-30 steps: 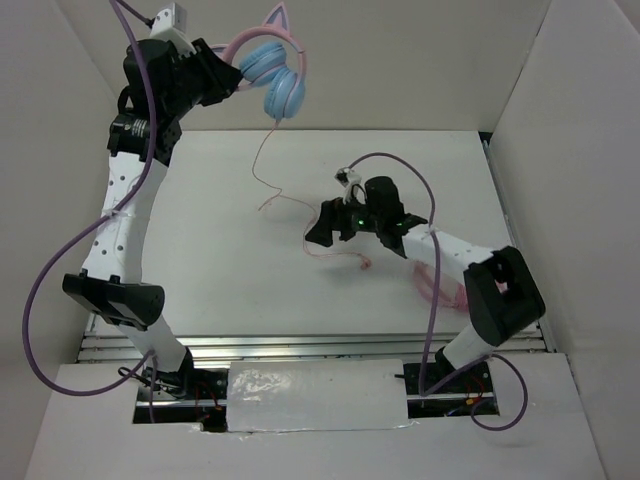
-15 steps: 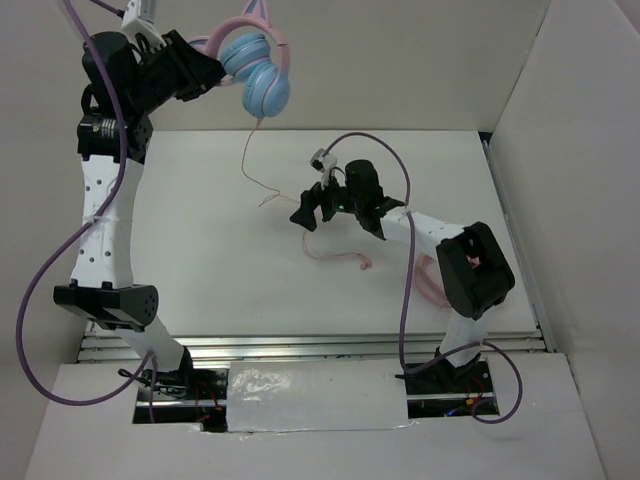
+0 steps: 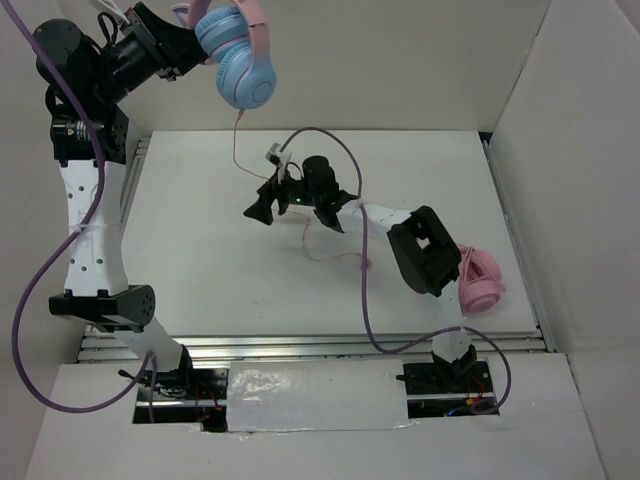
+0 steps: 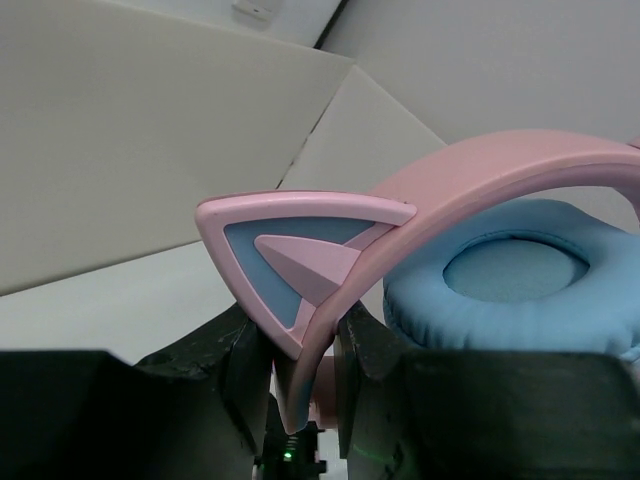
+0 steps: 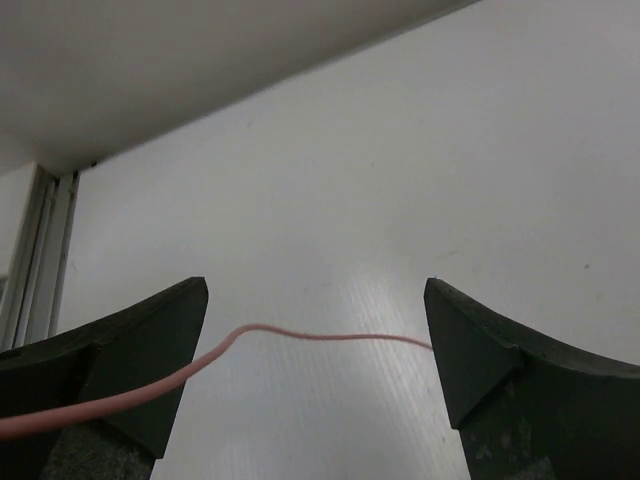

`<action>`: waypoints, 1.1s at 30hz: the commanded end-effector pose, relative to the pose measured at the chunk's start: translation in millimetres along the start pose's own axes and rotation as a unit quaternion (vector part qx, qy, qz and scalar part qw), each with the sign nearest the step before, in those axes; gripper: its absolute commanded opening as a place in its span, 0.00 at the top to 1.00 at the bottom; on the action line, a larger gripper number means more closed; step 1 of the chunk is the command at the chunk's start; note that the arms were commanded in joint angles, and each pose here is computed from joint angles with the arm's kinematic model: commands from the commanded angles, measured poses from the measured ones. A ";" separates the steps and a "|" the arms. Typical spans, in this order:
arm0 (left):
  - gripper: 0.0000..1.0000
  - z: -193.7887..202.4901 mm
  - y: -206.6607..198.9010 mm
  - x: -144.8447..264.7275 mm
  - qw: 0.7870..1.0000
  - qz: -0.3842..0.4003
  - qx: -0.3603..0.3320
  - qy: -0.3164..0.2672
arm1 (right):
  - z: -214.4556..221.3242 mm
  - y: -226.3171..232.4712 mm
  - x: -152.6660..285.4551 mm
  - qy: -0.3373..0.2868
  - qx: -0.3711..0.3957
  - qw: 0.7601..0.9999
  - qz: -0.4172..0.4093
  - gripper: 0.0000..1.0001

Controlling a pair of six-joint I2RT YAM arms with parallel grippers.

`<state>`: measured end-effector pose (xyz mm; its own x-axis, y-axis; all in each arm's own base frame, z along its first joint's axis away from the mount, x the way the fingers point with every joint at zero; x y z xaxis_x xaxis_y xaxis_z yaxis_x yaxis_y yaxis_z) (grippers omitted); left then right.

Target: Wrap the headphones

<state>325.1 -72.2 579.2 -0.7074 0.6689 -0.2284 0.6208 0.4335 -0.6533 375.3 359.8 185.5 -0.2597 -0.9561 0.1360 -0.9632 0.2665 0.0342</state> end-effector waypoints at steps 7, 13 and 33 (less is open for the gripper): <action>1.00 -3.6 -33.0 19.2 0.996 0.079 -0.020 0.019 | -70.8 -44.2 -22.6 -0.189 -0.074 0.979 0.005 0.73; 1.00 17.3 -3.9 24.1 0.997 0.033 -0.046 0.058 | -59.7 -86.5 50.9 -0.121 -0.092 0.986 0.064 1.00; 1.00 285.4 151.8 17.0 0.882 -0.296 -0.151 0.335 | -184.9 -137.4 245.4 0.059 -0.007 0.942 0.332 1.00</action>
<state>306.7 -173.3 284.1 -0.6067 0.5581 0.5661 0.4235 0.8295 -0.3641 470.3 134.7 375.3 -0.7292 -0.6482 0.2193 -0.6674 0.7445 -0.0188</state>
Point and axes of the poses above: each gripper's point midway between its finger pads, its own x axis back along the fingers, its own y axis along the line the jaws close on, z = x × y, the point moved 9 cm from there along x, back along the fingers, and after that the axes turned 10 degrees about x, right-handed, at the moved point
